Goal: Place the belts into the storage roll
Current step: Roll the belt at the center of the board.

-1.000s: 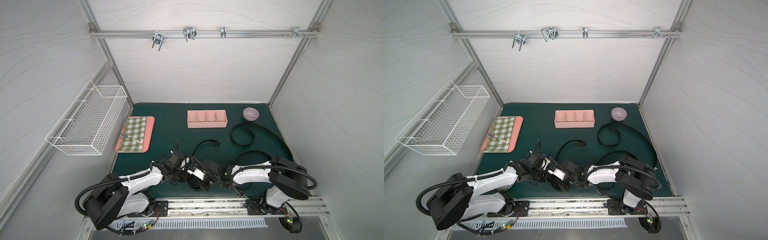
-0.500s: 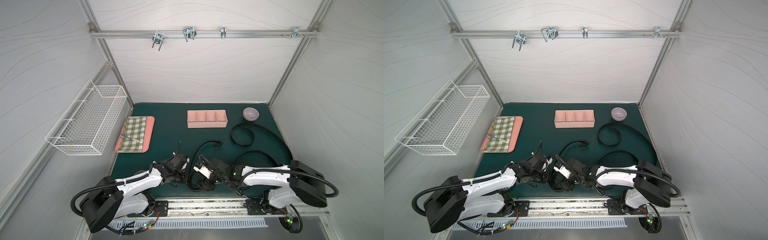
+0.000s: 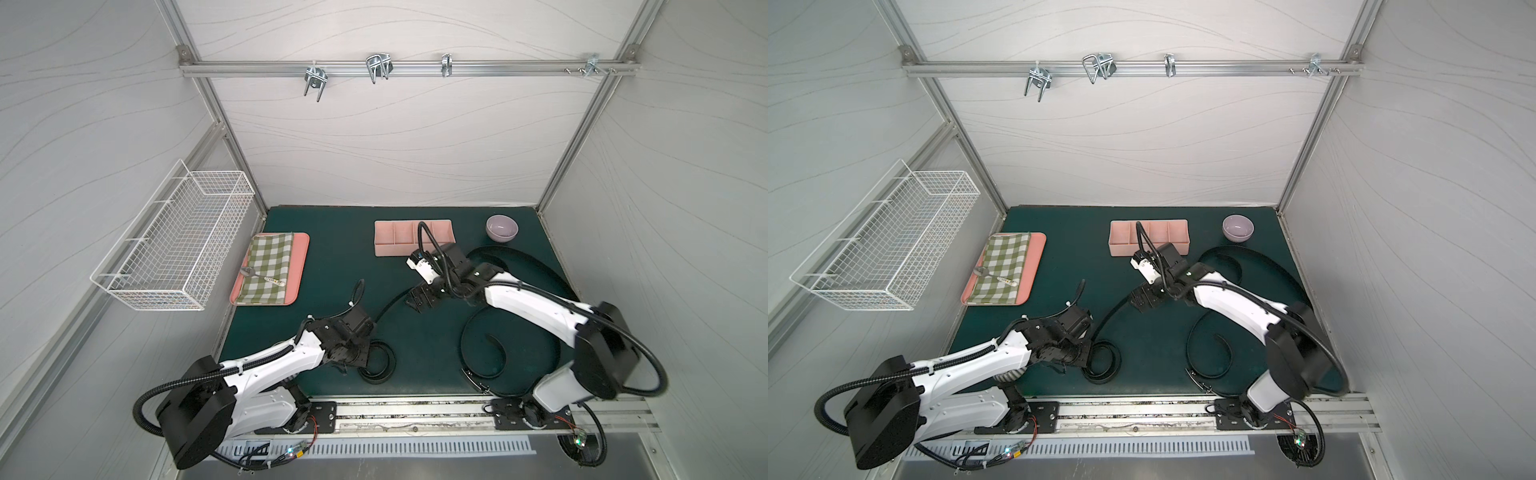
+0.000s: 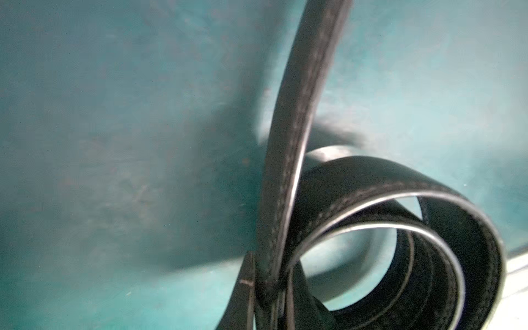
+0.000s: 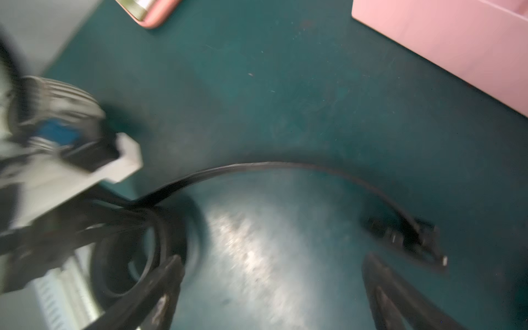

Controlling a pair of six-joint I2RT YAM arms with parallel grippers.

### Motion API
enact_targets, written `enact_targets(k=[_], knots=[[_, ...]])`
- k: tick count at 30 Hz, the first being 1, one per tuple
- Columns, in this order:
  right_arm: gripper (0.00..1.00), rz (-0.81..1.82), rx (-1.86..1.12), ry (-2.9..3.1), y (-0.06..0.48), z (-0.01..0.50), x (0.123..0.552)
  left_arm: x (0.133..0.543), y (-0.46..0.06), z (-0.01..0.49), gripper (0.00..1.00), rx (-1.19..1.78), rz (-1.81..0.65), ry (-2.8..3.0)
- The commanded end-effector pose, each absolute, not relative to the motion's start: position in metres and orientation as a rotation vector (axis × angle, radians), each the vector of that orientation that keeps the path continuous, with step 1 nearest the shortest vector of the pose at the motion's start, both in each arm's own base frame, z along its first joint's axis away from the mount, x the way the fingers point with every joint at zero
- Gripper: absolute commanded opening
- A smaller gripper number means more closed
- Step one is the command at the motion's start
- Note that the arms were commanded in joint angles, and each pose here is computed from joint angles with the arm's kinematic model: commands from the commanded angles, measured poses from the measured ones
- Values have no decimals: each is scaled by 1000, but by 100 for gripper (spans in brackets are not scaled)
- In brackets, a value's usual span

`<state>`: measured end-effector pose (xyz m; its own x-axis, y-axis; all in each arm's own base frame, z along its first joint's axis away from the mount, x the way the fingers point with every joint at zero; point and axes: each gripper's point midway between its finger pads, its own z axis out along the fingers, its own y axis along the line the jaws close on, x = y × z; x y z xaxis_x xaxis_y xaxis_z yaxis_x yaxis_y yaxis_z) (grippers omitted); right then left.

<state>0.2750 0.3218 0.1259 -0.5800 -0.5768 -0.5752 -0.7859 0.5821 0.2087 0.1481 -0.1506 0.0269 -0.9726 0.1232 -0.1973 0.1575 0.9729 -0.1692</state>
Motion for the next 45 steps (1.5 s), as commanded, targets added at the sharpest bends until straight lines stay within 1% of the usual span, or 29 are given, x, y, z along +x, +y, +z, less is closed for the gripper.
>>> enact_targets(k=[1, 7, 12, 14, 17, 19, 21, 26, 29, 32, 33, 35, 37, 38, 39, 40, 42, 44, 45], knots=[[99, 478, -1370, 2396, 312, 82, 274, 158, -147, 37, 0, 197, -204, 2903], [99, 383, -1463, 2355, 322, 51, 306, 156, -146, 36, 0, 184, -201, 2907], [99, 251, -1468, 2330, 317, 40, 331, 157, -145, 36, 0, 183, -195, 2905], [98, 265, -1485, 2318, 318, 47, 326, 157, -145, 36, 0, 183, -192, 2906], [97, 250, -1520, 2279, 314, 60, 304, 157, -144, 36, 0, 175, -184, 2906], [98, 235, -1507, 2231, 309, 72, 293, 157, -144, 35, 0, 177, -178, 2910], [99, 236, -1498, 2189, 305, 78, 290, 157, -143, 34, 0, 175, -172, 2915], [99, 142, -1543, 2094, 306, 78, 309, 157, -143, 35, 0, 174, -174, 2910], [99, 173, -1568, 2085, 314, 73, 320, 157, -143, 36, 0, 171, -176, 2907], [99, 198, -1603, 2122, 317, 56, 329, 157, -143, 36, 0, 170, -175, 2908], [97, 208, -1607, 2138, 316, 51, 332, 157, -142, 36, 0, 169, -175, 2906], [85, 260, -1607, 2193, 313, 41, 334, 158, -142, 36, 0, 168, -173, 2905], [63, 344, -1575, 2281, 307, 38, 336, 159, -142, 37, 0, 165, -171, 2900], [56, 374, -1558, 2305, 305, 38, 336, 159, -142, 38, 0, 163, -167, 2897], [47, 400, -1536, 2323, 302, 38, 335, 160, -141, 38, 0, 159, -158, 2895], [36, 429, -1511, 2339, 299, 41, 334, 162, -141, 40, 0, 159, -156, 2888], [20, 484, -1474, 2375, 294, 47, 329, 167, -140, 44, 0, 158, -123, 2871], [7, 514, -1457, 2413, 290, 50, 318, 176, -140, 49, 0, 151, -98, 2845], [6, 541, -1446, 2437, 289, 52, 311, 182, -143, 50, 0, 147, -97, 2835]])
